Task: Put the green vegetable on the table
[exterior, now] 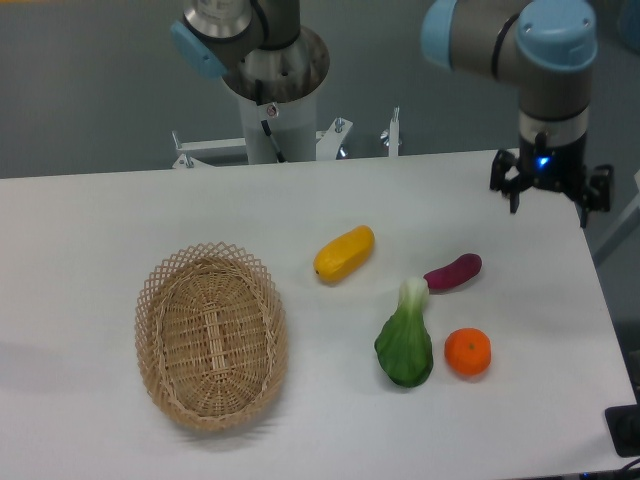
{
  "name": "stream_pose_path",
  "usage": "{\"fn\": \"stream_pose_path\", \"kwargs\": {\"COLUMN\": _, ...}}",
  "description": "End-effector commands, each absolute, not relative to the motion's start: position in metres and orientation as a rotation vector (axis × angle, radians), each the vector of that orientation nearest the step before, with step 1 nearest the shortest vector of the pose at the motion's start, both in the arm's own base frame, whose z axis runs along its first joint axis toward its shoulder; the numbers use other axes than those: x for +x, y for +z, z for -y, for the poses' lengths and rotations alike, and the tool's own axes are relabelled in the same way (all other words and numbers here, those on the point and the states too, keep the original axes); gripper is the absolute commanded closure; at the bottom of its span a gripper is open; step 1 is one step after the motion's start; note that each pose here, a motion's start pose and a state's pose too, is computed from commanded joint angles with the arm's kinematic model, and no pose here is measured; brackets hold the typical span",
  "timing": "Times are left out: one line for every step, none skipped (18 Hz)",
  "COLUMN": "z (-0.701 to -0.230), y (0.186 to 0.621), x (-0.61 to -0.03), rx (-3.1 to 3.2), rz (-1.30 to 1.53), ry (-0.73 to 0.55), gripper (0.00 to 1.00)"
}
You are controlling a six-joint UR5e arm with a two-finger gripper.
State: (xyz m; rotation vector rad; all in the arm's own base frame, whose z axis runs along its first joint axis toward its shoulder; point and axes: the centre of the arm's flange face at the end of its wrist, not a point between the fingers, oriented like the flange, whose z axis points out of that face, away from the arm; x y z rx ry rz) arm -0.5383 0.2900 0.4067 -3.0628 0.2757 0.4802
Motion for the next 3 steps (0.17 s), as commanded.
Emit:
{"fn": "stream_pose_path", "kwargs": {"z": -0.2899, "y": 0.4059, "x": -0.5381, "rx": -3.063, "rz": -0.276, "ry": 0.478, "gripper": 0.0}}
{"fn": "stream_pose_path", "kwargs": {"z": -0.2917, "y": 0.4059, "x": -0.5371, "rx": -3.061, "rz": -0.281, "ry": 0.477, "gripper": 0.0}}
{"fn": "stream_pose_path", "kwargs": {"z": -0.2927, "y": 0.4059, "x": -0.5366, "rx": -3.059, "rz": -0.283, "ry": 0.476, "gripper": 0.0}}
